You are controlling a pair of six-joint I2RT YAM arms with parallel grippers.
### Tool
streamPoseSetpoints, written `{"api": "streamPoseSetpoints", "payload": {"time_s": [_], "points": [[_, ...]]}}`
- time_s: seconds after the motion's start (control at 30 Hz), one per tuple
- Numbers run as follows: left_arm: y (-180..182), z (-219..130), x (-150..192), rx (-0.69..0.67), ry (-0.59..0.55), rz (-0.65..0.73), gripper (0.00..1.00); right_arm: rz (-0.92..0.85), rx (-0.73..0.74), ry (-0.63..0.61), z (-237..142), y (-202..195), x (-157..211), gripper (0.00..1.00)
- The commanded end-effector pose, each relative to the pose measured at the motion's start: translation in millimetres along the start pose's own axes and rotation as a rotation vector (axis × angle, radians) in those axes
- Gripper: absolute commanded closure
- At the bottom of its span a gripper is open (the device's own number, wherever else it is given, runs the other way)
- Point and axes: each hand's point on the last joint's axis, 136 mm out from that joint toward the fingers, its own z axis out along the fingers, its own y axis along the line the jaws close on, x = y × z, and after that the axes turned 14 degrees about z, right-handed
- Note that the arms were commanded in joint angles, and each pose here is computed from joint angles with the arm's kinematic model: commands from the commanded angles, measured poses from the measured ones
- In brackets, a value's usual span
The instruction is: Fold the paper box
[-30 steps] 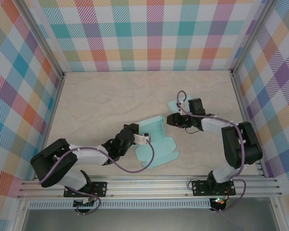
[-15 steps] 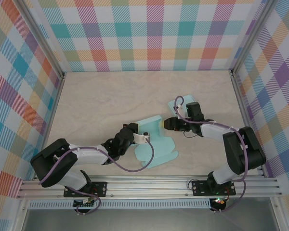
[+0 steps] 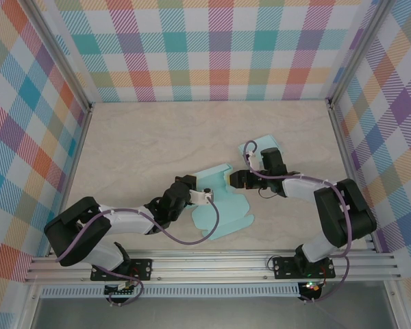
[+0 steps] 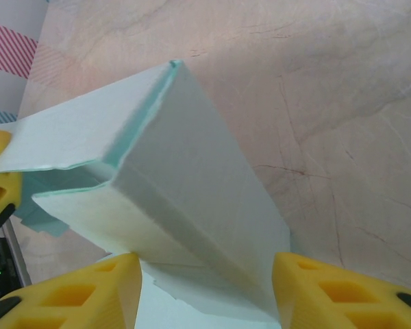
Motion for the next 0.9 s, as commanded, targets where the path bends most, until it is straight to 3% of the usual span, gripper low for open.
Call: {"api": "streamPoseSetpoints", "payload": {"time_s": [0.0,0.43,0.6,0.87], "points": [[3,3,0,-0.003,-0.003,0.011,1.0,-0.067,0.019,-0.031,9,1,-11,0.46],[13,1,-2,-0.059,-0.014,0.01,1.0,-0.192,0.105,-0.164,10,-2,-18,0.44],[23,2,-8,-0.104,-0.041,0.035,1.0,-0.248,0.081,-0.208,12,2,-25,0.45],[9,11,-13,-0.063,-0.046,0.073,1.0,-0.313,0.054,-0.268,16,8,-39,0.44]]}}
